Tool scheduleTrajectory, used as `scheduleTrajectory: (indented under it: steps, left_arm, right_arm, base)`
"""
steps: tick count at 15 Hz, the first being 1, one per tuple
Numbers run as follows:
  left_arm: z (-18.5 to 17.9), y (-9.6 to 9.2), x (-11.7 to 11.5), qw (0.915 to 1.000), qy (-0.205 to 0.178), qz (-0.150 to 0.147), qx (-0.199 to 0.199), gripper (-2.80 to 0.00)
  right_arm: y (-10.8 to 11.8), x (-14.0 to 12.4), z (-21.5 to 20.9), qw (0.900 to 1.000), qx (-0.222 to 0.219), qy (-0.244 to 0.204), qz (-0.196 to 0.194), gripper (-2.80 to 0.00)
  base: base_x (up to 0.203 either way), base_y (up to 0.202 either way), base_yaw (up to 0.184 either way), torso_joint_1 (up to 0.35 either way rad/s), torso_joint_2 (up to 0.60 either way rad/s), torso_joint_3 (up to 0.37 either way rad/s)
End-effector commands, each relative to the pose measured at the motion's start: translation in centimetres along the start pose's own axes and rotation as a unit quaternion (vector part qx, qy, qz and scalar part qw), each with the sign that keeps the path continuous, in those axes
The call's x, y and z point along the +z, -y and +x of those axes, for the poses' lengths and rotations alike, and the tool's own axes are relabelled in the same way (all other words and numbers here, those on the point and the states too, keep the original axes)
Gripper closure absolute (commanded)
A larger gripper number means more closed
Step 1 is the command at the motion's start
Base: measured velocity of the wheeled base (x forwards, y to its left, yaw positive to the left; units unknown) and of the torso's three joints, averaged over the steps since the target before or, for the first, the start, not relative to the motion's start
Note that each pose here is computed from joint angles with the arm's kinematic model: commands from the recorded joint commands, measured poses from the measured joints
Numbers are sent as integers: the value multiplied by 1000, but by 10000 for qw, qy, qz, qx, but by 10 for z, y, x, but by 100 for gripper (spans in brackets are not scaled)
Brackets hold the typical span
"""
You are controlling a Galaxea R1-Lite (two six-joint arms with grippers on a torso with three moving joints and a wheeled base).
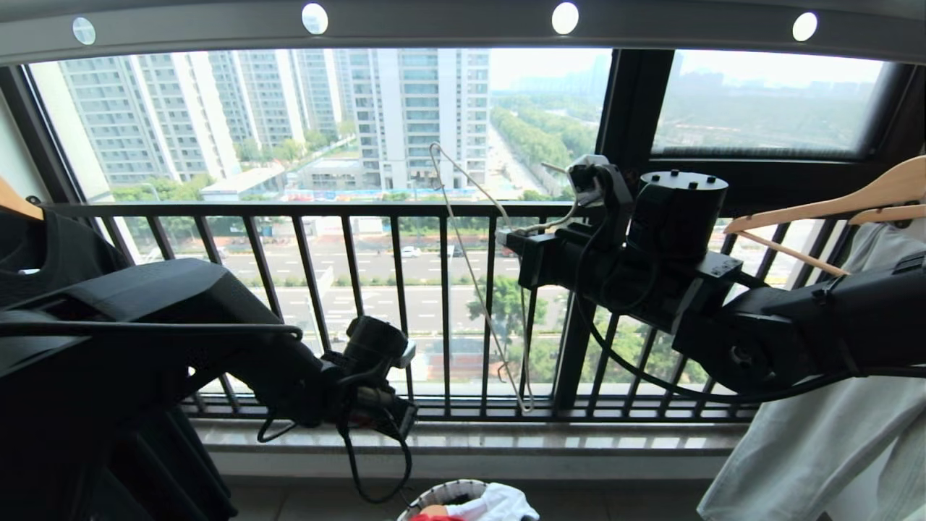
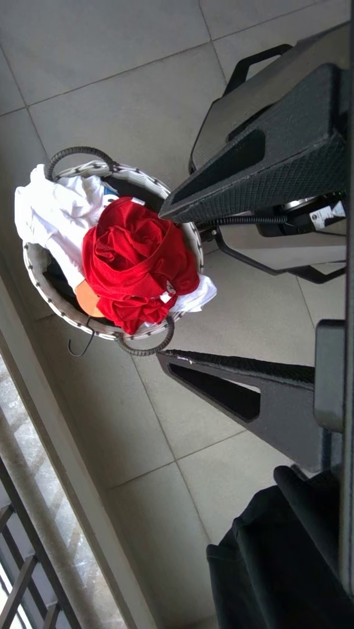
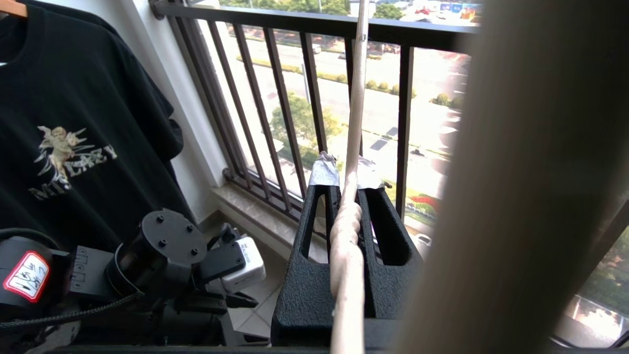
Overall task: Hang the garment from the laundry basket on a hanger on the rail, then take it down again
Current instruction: Put clothes in the basket, then hang the clothes rack on the clothesline
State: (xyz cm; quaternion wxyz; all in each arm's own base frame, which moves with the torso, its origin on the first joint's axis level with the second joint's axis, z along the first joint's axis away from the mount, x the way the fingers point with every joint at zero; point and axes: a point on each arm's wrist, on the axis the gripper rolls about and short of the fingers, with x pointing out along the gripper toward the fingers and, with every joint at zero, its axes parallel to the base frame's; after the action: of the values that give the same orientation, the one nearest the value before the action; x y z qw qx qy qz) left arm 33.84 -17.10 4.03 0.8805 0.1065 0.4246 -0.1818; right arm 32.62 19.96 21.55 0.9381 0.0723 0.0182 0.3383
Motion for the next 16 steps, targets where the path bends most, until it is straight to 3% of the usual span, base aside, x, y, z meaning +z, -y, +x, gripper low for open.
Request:
scheduleTrajectory:
  steps: [1, 3, 7, 12, 16]
  left_arm:
    - [-30, -2, 3, 9997, 228, -109, -8, 0]
    - [-41, -3, 7, 9993, 370, -109, 2, 0]
    - [-93, -5, 29, 9941, 1071, -144, -79, 0]
    - [-163, -1, 31, 9913, 1212, -39, -510, 0]
    - [-204, 3, 29, 9849, 1607, 33, -641, 0]
  right_arm:
    - [2, -12, 7, 9999, -9, -130, 14, 0]
    - [4, -19, 11, 9998, -21, -214, 17, 0]
    - [5, -23, 10, 9996, -38, -283, 25, 0]
    - [1, -25, -10, 9989, -98, -461, 65, 0]
    - [-6, -3, -46, 9988, -263, -421, 56, 0]
  base:
    - [0, 0, 0, 0, 0, 0]
    - [0, 0, 0, 0, 0, 0]
    - [0, 0, 0, 0, 0, 0]
    - [0, 0, 0, 0, 0, 0]
    - [0, 0, 0, 0, 0, 0]
